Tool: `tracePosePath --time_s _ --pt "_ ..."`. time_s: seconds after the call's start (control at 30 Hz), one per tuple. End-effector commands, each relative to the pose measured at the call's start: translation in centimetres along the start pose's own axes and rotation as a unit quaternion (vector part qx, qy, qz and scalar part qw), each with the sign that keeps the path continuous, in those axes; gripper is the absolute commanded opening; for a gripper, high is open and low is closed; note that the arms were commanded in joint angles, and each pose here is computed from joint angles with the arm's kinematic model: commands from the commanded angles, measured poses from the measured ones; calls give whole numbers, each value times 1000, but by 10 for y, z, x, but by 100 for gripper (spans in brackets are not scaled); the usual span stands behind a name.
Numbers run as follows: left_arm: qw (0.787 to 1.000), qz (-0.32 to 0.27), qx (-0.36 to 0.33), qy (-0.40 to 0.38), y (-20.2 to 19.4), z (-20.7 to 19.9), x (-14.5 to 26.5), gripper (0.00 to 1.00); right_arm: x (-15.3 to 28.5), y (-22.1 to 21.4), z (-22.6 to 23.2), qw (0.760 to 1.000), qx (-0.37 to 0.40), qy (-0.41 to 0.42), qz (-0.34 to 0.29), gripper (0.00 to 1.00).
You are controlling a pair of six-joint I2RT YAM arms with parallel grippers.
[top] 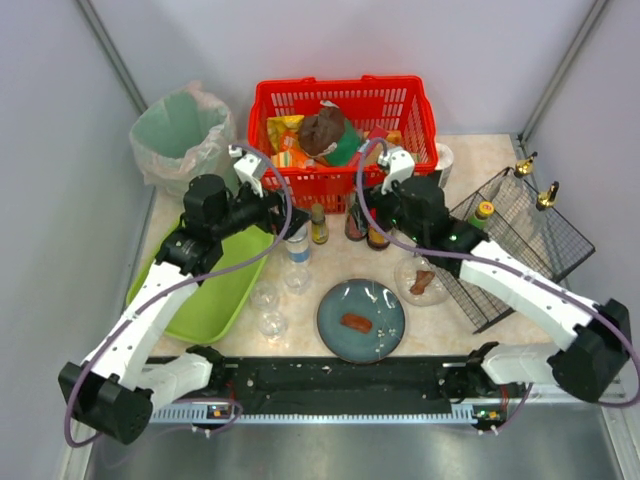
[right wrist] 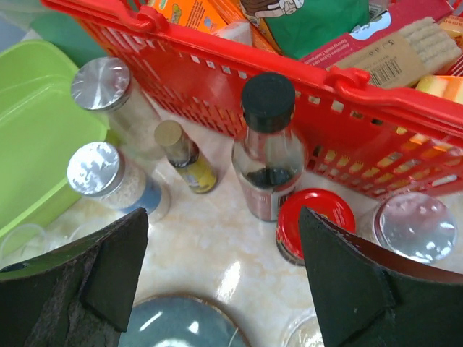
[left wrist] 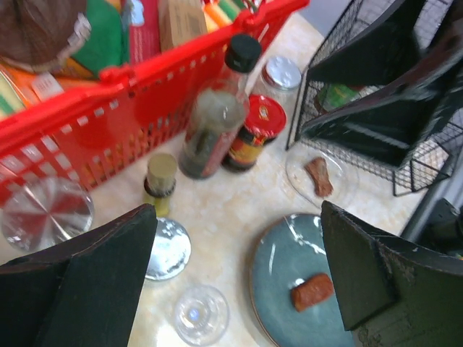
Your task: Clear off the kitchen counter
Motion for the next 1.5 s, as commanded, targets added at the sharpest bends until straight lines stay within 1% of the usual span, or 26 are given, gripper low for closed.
tracePosePath --time_s 0.0,0.1,0.13,0.3,0.33,0.43,0.53,0.57,0.7,0.87,1.0,1.1,1.13,1.2,1.27,1.4,1.47 --pt "990 -115 -79 23 42 0 5 98 -28 36 4 998 19 -8 -63 83" --pt "988 -114 -98 37 42 -3 19 99 -48 34 -1 997 24 -39 -54 83" --pt "987 -115 -103 40 41 -4 23 98 -57 37 -2 997 23 -47 -64 82" --pt "984 -135 -110 42 43 -11 38 99 -79 32 -10 994 12 -89 -70 78" --pt "984 -138 -110 39 45 -13 39 98 -83 30 -10 993 13 -92 -68 76" --pt "984 -137 -110 28 44 -17 41 98 -92 24 -9 993 17 -92 -67 67" --pt "985 -135 -109 23 43 -19 41 98 -96 19 -9 993 17 -89 -82 58" --pt "985 -132 -110 17 42 -20 42 98 -97 20 -9 992 20 -90 -90 57" --pt "985 -126 -114 -6 40 -29 44 98 -106 15 -10 991 23 -95 -96 57" --pt "984 -135 -117 0 41 -28 47 98 -122 6 -9 992 16 -102 -77 57" --pt "984 -134 -115 4 41 -27 47 99 -126 1 -12 991 18 -115 -71 51" --pt "984 -136 -116 4 41 -28 48 99 -125 1 -14 990 20 -119 -69 35" --pt "984 -137 -116 5 42 -27 49 98 -124 1 -14 990 20 -121 -68 25" --pt "984 -136 -116 5 41 -27 48 98 -121 4 -15 990 20 -122 -72 10" --pt "984 -135 -114 6 41 -26 47 98 -118 8 -15 989 20 -121 -76 0" --pt "984 -135 -114 7 41 -27 47 98 -109 21 -14 989 19 -115 -88 0" --pt "984 -137 -115 9 42 -26 48 98 -99 35 -12 989 16 -108 -102 0"
Point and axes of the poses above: each gripper's point midway between its finger pads, its own x axis back along the fingers, its own z axis along the line the jaws close on, y = z × x, the point moved 4 cm from there along x, back along the fingers, and after that the axes turned 6 degrees about x, right-handed, at the moved point
